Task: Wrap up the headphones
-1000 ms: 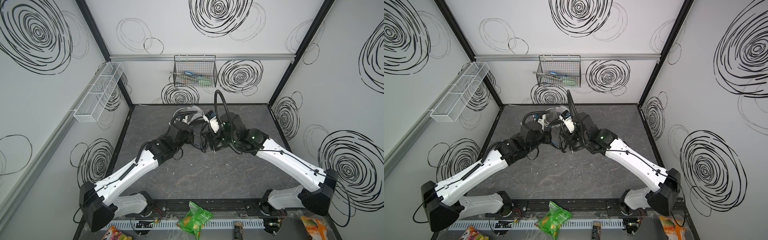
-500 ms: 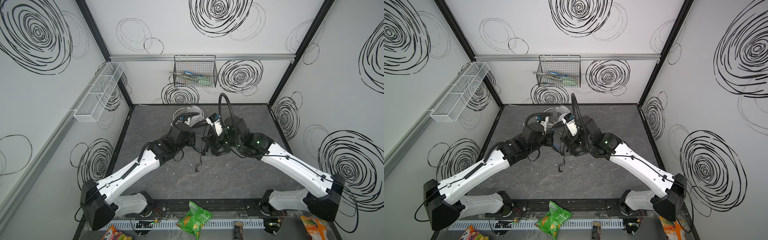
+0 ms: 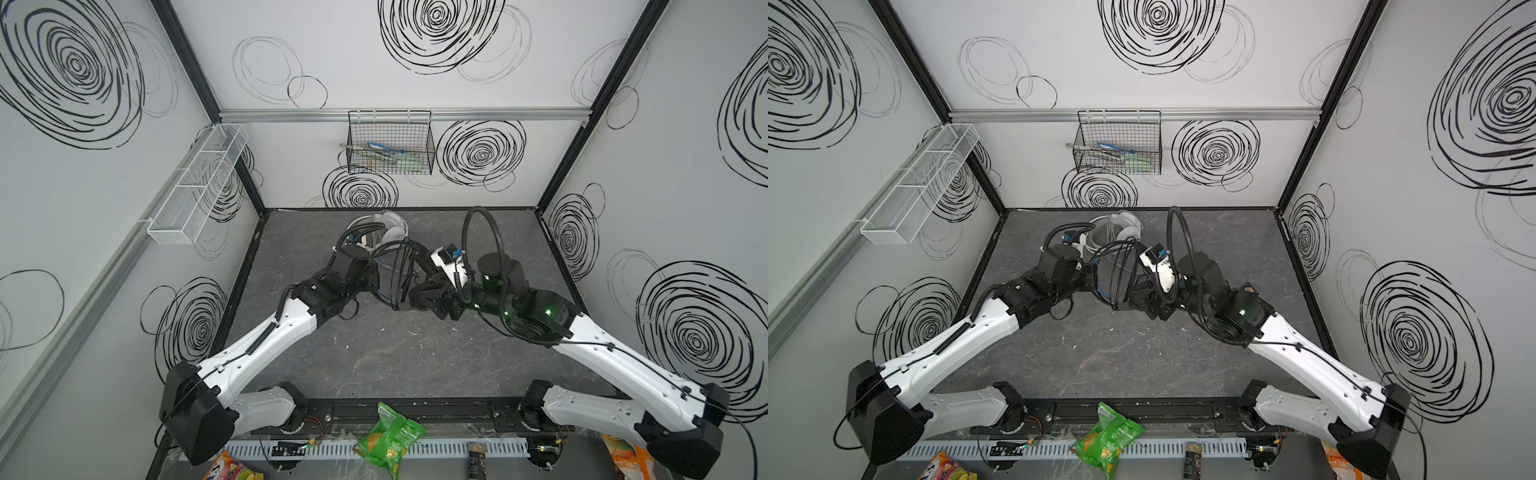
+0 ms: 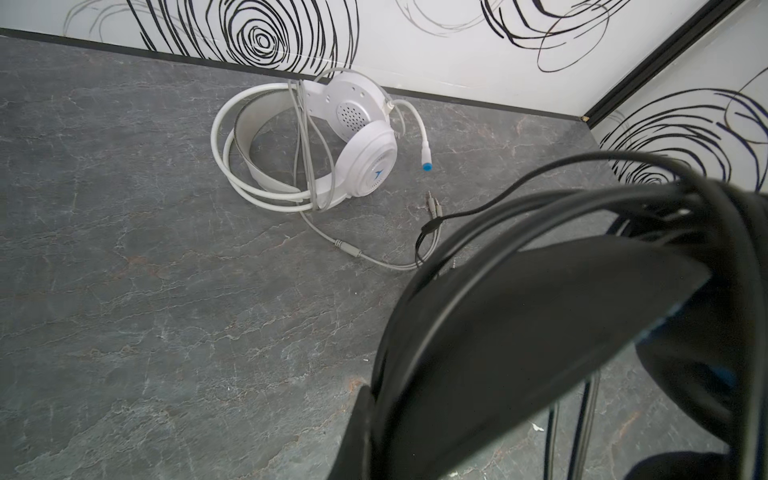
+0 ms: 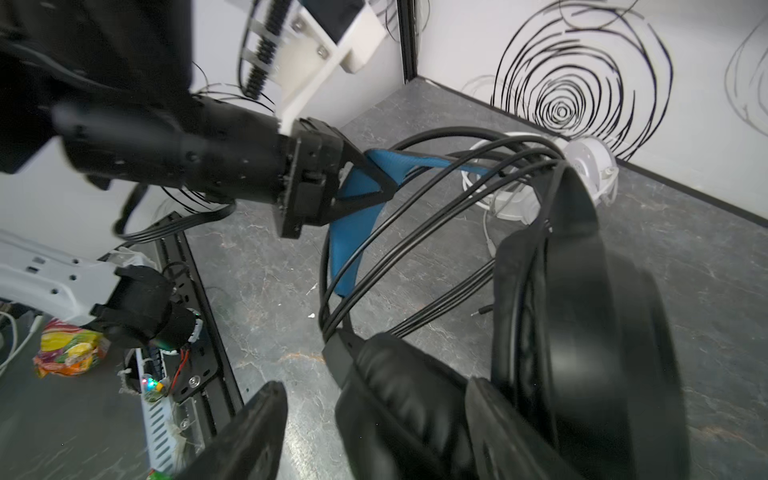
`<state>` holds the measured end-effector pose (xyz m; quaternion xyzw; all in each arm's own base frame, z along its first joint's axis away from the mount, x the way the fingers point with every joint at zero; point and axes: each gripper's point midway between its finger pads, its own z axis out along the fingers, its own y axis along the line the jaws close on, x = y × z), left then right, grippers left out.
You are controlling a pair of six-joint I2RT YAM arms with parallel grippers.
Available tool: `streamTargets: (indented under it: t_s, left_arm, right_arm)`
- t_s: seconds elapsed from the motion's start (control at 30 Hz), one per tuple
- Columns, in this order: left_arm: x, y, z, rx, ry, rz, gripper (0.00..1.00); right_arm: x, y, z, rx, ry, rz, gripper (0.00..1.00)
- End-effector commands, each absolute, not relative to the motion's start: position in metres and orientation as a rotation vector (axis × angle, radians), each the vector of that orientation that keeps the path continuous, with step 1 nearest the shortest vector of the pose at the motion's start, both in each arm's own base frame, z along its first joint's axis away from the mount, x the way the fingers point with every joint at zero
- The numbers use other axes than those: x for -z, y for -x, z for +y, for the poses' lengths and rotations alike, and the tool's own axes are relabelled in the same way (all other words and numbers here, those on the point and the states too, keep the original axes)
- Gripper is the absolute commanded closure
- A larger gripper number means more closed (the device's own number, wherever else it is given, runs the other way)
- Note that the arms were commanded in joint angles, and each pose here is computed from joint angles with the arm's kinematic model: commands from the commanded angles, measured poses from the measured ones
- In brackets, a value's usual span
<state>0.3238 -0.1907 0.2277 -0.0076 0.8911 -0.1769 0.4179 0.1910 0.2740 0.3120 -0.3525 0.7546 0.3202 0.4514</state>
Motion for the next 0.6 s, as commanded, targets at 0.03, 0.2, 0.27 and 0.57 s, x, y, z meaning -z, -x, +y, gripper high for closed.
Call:
streamTargets:
  t_s: [0.03,0.2,0.27,0.57]
  left_arm:
    - [-0.308,-0.329,-0.202,0.640,0.059,2.027,1.00]
    - [-0.337,-0.319,-0.196,0.676,0.066,1.987,1.00]
    - [-0.348,-0.315,-0.193,0.691,0.074,1.969,1.00]
    - [-0.401,-0.298,-0.189,0.746,0.071,1.898,1.00]
  right_arm:
    - [-0.352,-0.179,0.249,-0.800,0.792,1.685,0.19]
    - [-0.351,-0.189,0.215,-0.726,0.622,1.692,0.16]
    - [-0.349,-0.192,0.205,-0.721,0.563,1.695,0.16]
    - [-0.317,-0.203,0.191,-0.728,0.430,1.738,0.09]
